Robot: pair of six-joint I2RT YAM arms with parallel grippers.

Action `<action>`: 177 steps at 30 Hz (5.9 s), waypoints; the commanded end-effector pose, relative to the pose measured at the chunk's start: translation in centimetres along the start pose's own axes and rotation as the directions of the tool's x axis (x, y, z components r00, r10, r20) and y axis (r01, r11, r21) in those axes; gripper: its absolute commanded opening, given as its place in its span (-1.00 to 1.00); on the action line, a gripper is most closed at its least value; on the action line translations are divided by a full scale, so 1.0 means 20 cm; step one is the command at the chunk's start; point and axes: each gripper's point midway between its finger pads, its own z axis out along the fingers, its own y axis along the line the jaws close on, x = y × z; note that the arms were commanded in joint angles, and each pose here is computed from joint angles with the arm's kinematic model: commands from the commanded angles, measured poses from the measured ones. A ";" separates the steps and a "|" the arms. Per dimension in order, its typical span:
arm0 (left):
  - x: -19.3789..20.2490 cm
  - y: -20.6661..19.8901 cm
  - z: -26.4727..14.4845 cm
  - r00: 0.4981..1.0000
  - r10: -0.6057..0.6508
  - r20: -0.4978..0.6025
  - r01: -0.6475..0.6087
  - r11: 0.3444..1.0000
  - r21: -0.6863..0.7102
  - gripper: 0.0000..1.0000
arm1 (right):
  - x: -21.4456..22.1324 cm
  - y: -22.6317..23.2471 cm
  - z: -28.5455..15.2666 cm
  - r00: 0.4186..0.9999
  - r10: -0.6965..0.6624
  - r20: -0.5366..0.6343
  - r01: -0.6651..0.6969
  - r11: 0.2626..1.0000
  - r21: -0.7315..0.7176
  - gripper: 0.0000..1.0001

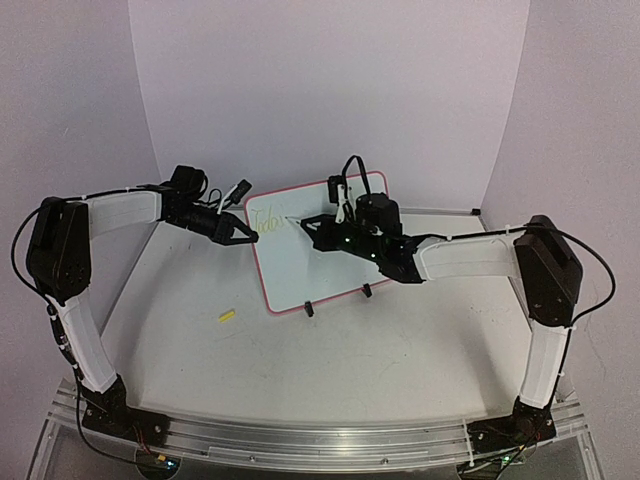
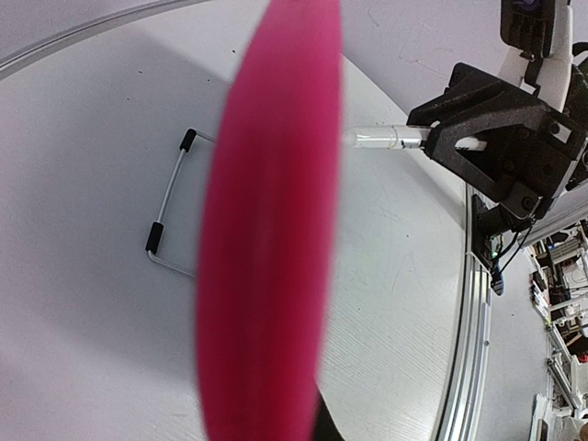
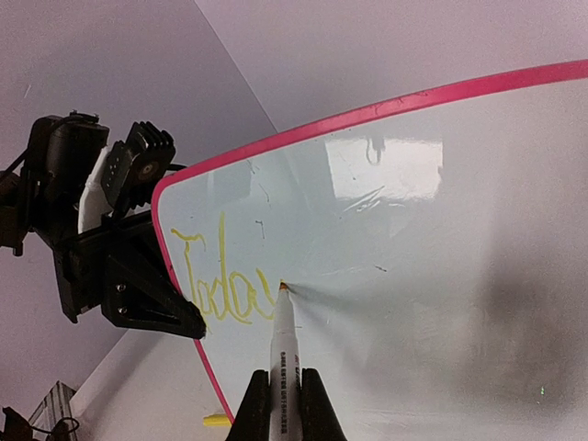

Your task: Write a sentence on the whiteboard

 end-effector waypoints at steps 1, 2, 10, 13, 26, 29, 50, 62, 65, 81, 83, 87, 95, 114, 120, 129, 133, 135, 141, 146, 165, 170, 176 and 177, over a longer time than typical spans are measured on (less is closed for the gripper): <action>0.00 -0.01 0.01 0.999 0.037 -0.026 -0.037 0.999 -0.030 -1.00 | -0.02 -0.04 0.01 1.000 0.001 0.017 -0.001 1.000 0.027 -1.00; 0.00 -0.01 0.01 0.999 0.036 -0.028 -0.037 0.999 -0.032 -1.00 | -0.01 -0.04 0.01 1.000 0.001 0.011 -0.001 1.000 0.029 -1.00; 0.00 0.00 0.02 0.999 0.037 -0.028 -0.038 0.999 -0.033 -1.00 | 0.10 -0.07 -0.01 0.999 0.013 -0.044 -0.012 1.000 0.027 -1.00; 0.00 0.00 0.01 0.999 0.037 -0.028 -0.038 0.999 -0.033 -1.00 | 0.15 -0.08 -0.01 0.998 0.020 -0.067 -0.019 1.000 0.021 -1.00; 0.00 0.00 0.02 0.999 0.036 -0.030 -0.037 0.999 -0.034 -1.00 | 0.30 -0.01 -0.01 0.989 0.029 -0.143 -0.034 0.999 -0.036 -1.00; 0.01 0.00 0.02 0.999 0.036 -0.031 -0.037 0.999 -0.035 -1.00 | 0.28 0.04 -0.01 0.990 0.021 -0.140 -0.031 0.997 -0.067 -1.00; 0.00 -0.01 0.02 0.999 0.037 -0.031 -0.039 0.999 -0.034 -1.00 | -0.17 0.17 -0.11 0.997 -0.056 0.048 0.057 0.998 -0.037 -1.00; 0.01 -0.01 0.02 0.999 0.037 -0.033 -0.038 0.999 -0.032 -1.00 | -0.16 0.08 -0.01 0.998 -0.045 0.047 0.045 0.999 0.006 -1.00; 0.01 0.00 0.02 0.999 0.036 -0.033 -0.037 0.999 -0.033 -1.00 | -0.16 0.06 0.00 0.998 -0.044 0.047 0.044 0.999 0.012 -1.00; 0.02 0.00 0.04 0.999 0.030 -0.040 -0.031 0.999 -0.031 -1.00 | -0.18 0.03 0.01 0.997 -0.041 0.062 0.040 0.999 0.021 -1.00; 0.02 0.00 0.04 0.999 0.031 -0.041 -0.032 0.999 -0.031 -1.00 | -0.18 0.02 0.01 0.997 -0.039 0.062 0.038 0.999 0.025 -1.00; 0.02 0.00 0.04 0.999 0.029 -0.042 -0.030 0.999 -0.030 -1.00 | -0.17 0.00 0.02 0.998 -0.035 0.059 0.033 0.999 0.030 -1.00; 0.02 0.00 0.04 0.999 0.031 -0.041 -0.032 0.999 -0.031 -1.00 | -0.15 -0.03 0.01 0.998 -0.022 0.050 0.020 0.999 0.050 -1.00; 0.02 0.00 0.04 0.999 0.032 -0.042 -0.033 0.999 -0.031 -1.00 | -0.08 -0.06 -0.03 1.000 -0.002 0.022 0.001 0.998 0.062 -1.00; 0.02 0.00 0.04 0.999 0.031 -0.043 -0.033 0.999 -0.031 -1.00 | -0.08 -0.01 -0.03 1.000 -0.007 0.011 0.007 1.000 0.008 -1.00; 0.02 0.00 0.04 0.998 0.033 -0.045 -0.035 0.999 -0.032 -1.00 | -0.23 0.11 -0.15 0.994 0.023 0.109 -0.014 0.996 -0.088 -1.00; 0.02 0.00 0.04 0.998 0.033 -0.045 -0.034 0.999 -0.031 -1.00 | -0.26 0.10 -0.19 0.991 0.018 0.136 -0.010 0.998 -0.065 -1.00; 0.02 -0.01 0.04 0.998 0.034 -0.043 -0.035 0.999 -0.032 -1.00 | -0.26 0.08 -0.20 0.990 0.014 0.139 -0.008 0.999 -0.044 -1.00; 0.02 0.00 0.04 0.998 0.033 -0.047 -0.034 0.999 -0.033 -1.00 | -0.21 0.01 -0.16 0.993 0.024 0.113 -0.024 1.000 -0.006 -1.00; 0.02 -0.01 0.05 0.998 0.033 -0.048 -0.035 0.999 -0.031 -1.00 | -0.19 -0.01 -0.12 0.995 0.026 0.096 -0.025 1.000 -0.005 -1.00; 0.03 0.00 0.05 0.998 0.030 -0.053 -0.031 0.999 -0.032 -1.00 | -0.16 -0.06 -0.05 0.996 0.026 0.080 -0.027 1.000 0.015 -1.00; 0.03 0.00 0.05 0.998 0.030 -0.053 -0.032 0.999 -0.032 -1.00 | -0.14 -0.07 -0.03 0.998 0.026 0.066 -0.027 0.999 0.022 -1.00; 0.03 0.00 0.05 0.998 0.031 -0.051 -0.033 0.999 -0.031 -1.00 | -0.12 -0.07 -0.02 0.998 0.022 0.054 -0.024 1.000 0.020 -1.00; 0.03 0.00 0.05 0.998 0.032 -0.051 -0.033 0.999 -0.031 -1.00 | -0.12 -0.07 -0.01 0.999 0.020 0.049 -0.021 1.000 0.017 -1.00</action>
